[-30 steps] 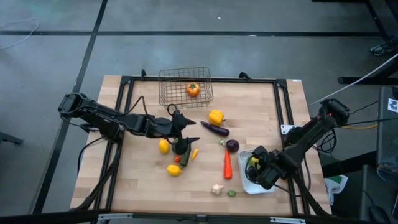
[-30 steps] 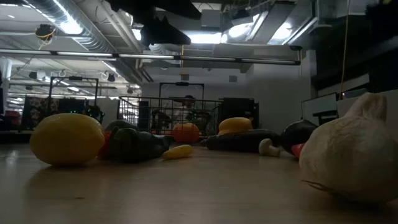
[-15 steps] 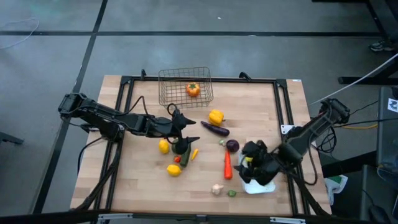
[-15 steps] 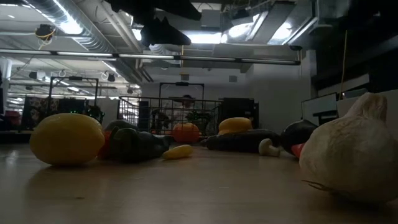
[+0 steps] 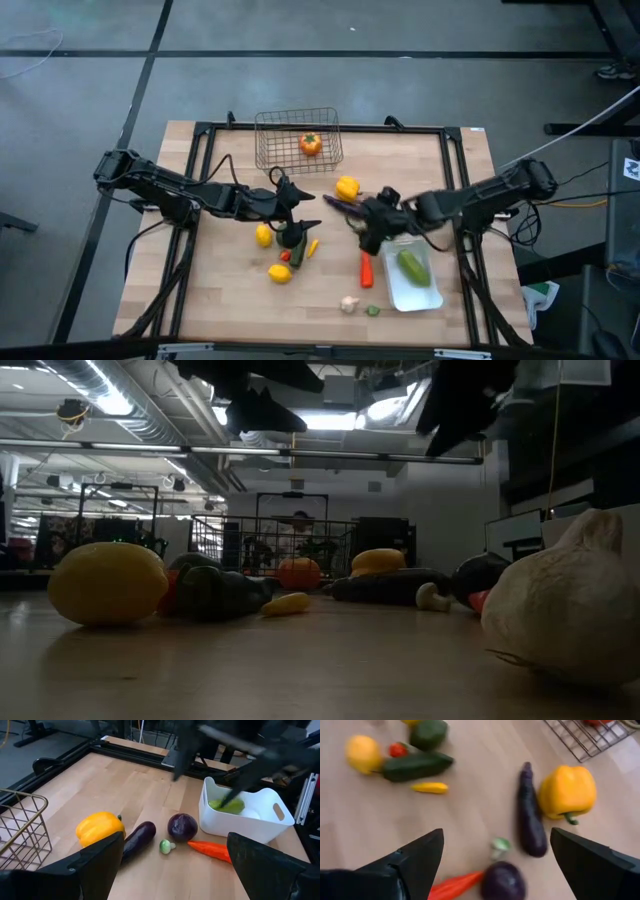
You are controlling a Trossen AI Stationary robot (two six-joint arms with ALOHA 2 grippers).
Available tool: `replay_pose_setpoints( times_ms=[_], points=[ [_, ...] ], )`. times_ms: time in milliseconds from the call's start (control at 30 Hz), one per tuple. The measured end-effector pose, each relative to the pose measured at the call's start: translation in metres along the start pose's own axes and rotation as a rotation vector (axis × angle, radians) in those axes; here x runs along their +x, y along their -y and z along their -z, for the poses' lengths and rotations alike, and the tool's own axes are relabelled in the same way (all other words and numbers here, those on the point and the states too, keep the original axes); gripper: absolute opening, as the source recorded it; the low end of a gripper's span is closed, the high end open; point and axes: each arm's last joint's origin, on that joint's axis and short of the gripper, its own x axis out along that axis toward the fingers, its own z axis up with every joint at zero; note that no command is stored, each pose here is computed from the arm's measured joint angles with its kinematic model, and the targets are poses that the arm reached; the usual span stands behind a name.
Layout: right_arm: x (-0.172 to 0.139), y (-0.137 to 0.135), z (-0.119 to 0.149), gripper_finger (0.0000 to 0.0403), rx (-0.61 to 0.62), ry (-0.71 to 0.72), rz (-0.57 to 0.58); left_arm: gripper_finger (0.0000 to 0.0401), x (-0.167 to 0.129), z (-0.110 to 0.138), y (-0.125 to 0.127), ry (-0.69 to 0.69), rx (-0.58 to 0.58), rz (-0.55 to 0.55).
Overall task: Sort produce into baskets
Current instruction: Put the eggplant into the white bin
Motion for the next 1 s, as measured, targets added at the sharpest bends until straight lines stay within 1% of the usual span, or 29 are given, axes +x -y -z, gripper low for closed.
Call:
replay_pose_setpoints(
  times_ms=[200, 367, 467, 633, 767, 867, 1000],
  points=[
    [0.042, 0.026, -0.012, 0.0365, -0.037, -0.127, 0.051, 0.0351, 0.0, 0.0, 0.0, -0.004, 0.0, -0.001],
    [0.078, 0.043, -0.013, 0.0365, -0.023, -0.237, 0.099, 0.0351, 0.0, 0.001, 0.0, -0.005, 0.0, 0.0],
    [0.098, 0.052, -0.011, 0.0365, 0.002, -0.31, 0.094, 0.0351, 0.0, 0.001, 0.0, -0.005, 0.0, 0.0],
    [0.123, 0.062, -0.007, 0.0365, 0.013, -0.384, 0.116, 0.0351, 0.0, 0.001, 0.0, -0.005, 0.0, 0.0],
    [0.136, 0.068, -0.005, 0.0364, 0.03, -0.425, 0.121, 0.0351, 0.0, 0.001, 0.0, -0.005, 0.001, 0.0],
    [0.143, 0.07, -0.002, 0.0352, 0.036, -0.451, 0.114, 0.0351, 0.0, 0.001, 0.0, -0.005, 0.001, 0.0],
    [0.15, 0.068, 0.001, 0.0314, 0.033, -0.466, 0.112, 0.0351, 0.0, 0.001, 0.0, -0.005, 0.001, 0.0]
  ],
)
